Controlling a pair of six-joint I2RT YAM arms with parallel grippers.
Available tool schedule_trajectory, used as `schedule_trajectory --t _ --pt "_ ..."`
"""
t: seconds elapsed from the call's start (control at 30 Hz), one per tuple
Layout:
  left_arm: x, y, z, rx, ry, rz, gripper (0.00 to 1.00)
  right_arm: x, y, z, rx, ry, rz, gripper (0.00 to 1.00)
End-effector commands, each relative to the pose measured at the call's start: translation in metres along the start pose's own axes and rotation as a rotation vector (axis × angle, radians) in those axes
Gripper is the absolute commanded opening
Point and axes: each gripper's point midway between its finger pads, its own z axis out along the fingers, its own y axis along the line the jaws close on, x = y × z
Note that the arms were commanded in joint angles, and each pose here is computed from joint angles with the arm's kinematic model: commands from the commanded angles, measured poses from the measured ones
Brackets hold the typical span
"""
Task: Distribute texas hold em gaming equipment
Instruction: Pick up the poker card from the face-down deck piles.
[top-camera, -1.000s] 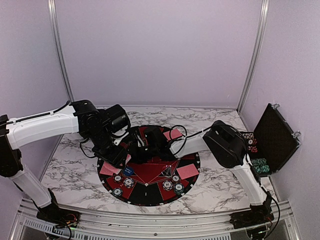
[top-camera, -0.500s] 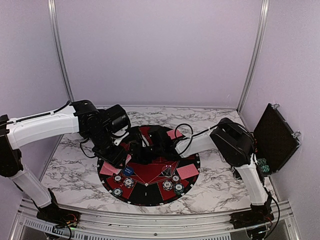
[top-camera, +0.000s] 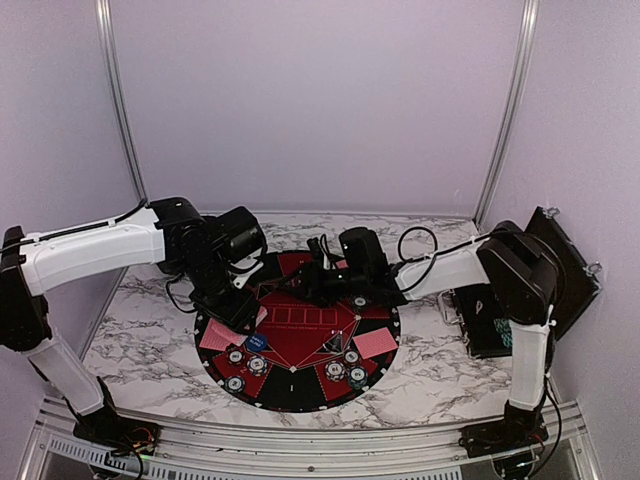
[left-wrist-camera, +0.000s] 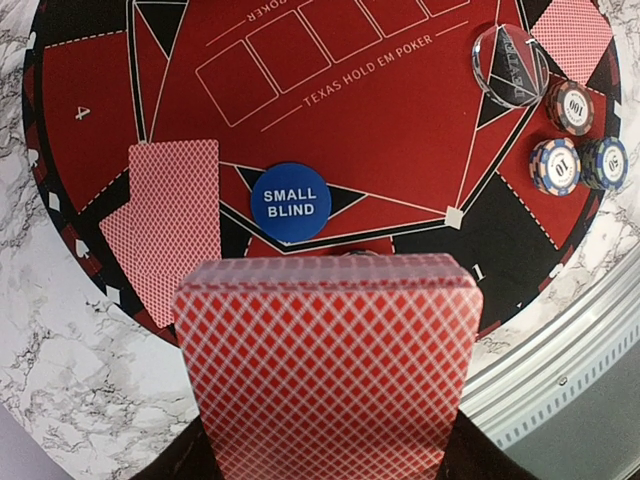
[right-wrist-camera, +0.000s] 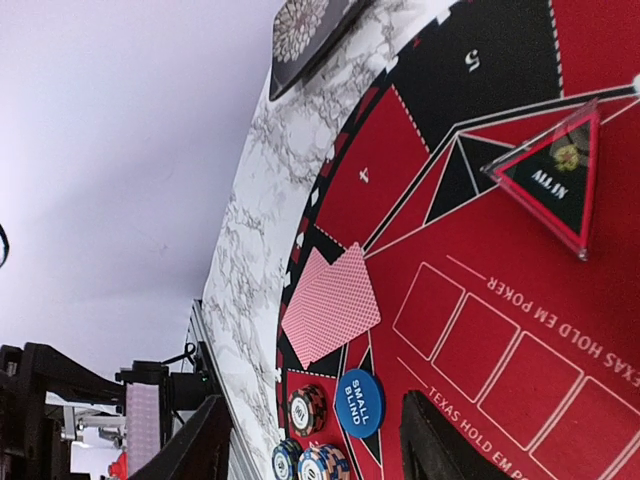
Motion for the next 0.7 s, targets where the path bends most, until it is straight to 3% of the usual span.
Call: schedule_trajectory --t 0.0,0.37,0.67 --pt "-0.009 -0.003 -0.003 0.005 -0.005 0.017 0.53 -0.017 0.025 -0.028 -0.058 -0.047 -0.022 0.56" --pt "-0.023 -0.009 0.004 0.007 -0.009 0.038 0.53 -0.004 0.049 -0.059 -0.124 -0.001 -0.039 0.57" --pt "-0.029 -0.012 0.006 0.008 -0.012 0.063 0.53 0.017 0.068 -0.046 -0.182 0.091 -0.060 0.63"
